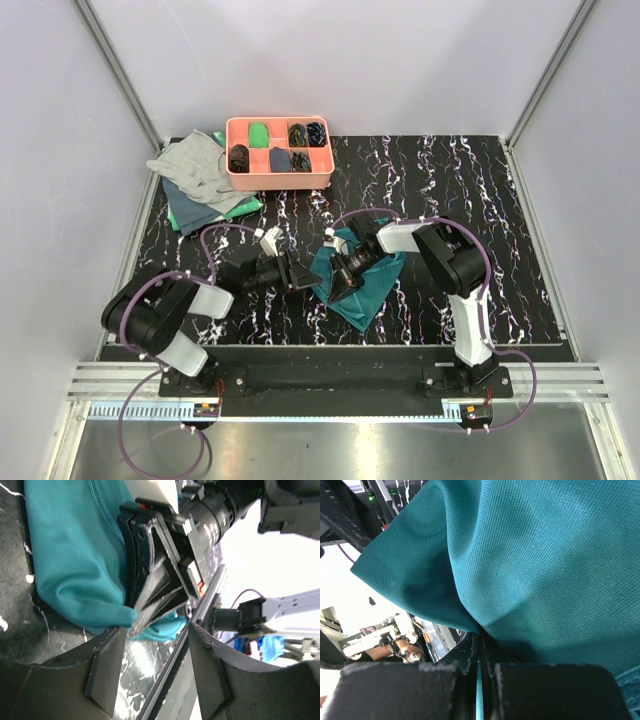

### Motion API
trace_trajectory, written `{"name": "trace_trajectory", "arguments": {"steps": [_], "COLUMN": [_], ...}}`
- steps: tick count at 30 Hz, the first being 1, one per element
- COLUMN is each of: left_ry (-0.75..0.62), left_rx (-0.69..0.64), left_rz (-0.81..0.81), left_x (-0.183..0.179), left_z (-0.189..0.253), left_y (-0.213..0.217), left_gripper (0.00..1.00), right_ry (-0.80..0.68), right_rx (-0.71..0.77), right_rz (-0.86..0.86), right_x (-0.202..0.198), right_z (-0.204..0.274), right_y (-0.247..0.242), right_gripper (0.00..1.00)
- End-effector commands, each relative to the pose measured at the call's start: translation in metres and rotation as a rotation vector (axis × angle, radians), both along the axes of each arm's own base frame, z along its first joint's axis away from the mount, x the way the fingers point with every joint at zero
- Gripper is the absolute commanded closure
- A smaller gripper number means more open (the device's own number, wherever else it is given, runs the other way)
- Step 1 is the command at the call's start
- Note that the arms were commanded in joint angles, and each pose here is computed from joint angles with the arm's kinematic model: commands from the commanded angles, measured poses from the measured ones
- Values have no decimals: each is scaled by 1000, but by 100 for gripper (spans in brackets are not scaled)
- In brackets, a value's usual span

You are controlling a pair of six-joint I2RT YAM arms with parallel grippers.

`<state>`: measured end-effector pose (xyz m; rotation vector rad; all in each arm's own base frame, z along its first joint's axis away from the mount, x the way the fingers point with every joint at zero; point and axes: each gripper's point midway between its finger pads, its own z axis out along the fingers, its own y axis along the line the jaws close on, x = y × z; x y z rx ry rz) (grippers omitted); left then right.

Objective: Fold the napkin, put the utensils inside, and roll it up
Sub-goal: Roll the napkin with the utensil

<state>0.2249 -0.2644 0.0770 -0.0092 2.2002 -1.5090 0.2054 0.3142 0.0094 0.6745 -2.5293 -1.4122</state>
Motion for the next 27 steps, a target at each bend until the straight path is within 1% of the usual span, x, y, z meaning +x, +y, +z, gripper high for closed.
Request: {"name": "trace_trajectory", "arguments": {"steps": [1, 5, 8, 9, 10, 11, 12, 13, 15, 16, 17, 18, 19, 20, 23, 25, 27], "left_ry": [-66, -106, -111, -135, -110, -116, -147, -117, -183, -170, -226, -224, -248, -293, -331, -333, -340], "left_rx": [-127, -146, -111, -90, -49, -28, 12, 65, 138, 185, 220, 253, 267, 291, 341, 363, 347], "left_rz": [16, 85, 126, 141, 149, 157, 172, 171, 185, 178, 170, 154, 142, 133, 85, 51, 24], "left_x": [8, 18, 24, 28, 28, 32, 37, 35, 44, 42, 46, 43, 44, 45, 41, 39, 35], "left_z": [22, 23, 15, 14, 4, 2, 0, -12, -13, -22, -19, -23, -21, -18, -21, -26, -25], "left_y": [-8, -4, 1, 2, 5, 5, 9, 12, 18, 22, 24, 27, 27, 30, 32, 32, 29], "left_gripper": [43, 42, 41, 41, 41, 41, 40, 39, 37, 35, 32, 30, 27, 23, 18, 18, 18], "right_ry": [-40, -39, -38, -44, -43, -43, -43, -43, -45, -44, -43, -43, -44, -45, -47, -43, -44], "right_rx": [-70, -71, -73, -71, -72, -74, -74, -74, -73, -72, -72, -70, -70, -69, -70, -72, -68], "right_rz": [-18, -19, -18, -19, -20, -19, -19, -17, -18, -18, -19, -20, -18, -18, -18, -20, -17], "right_x": [8, 7, 6, 7, 7, 6, 6, 5, 6, 6, 6, 7, 6, 7, 6, 6, 6], "right_z": [-17, -17, -16, -15, -15, -16, -16, -16, -16, -16, -16, -15, -15, -14, -15, -15, -15], "right_y": [-7, -8, -9, -9, -10, -10, -10, -9, -9, -9, -9, -9, -9, -9, -9, -9, -9], "right_gripper": [100, 100, 100, 100, 100, 100, 100, 100, 100, 100, 100, 100, 100, 100, 100, 100, 100]}}
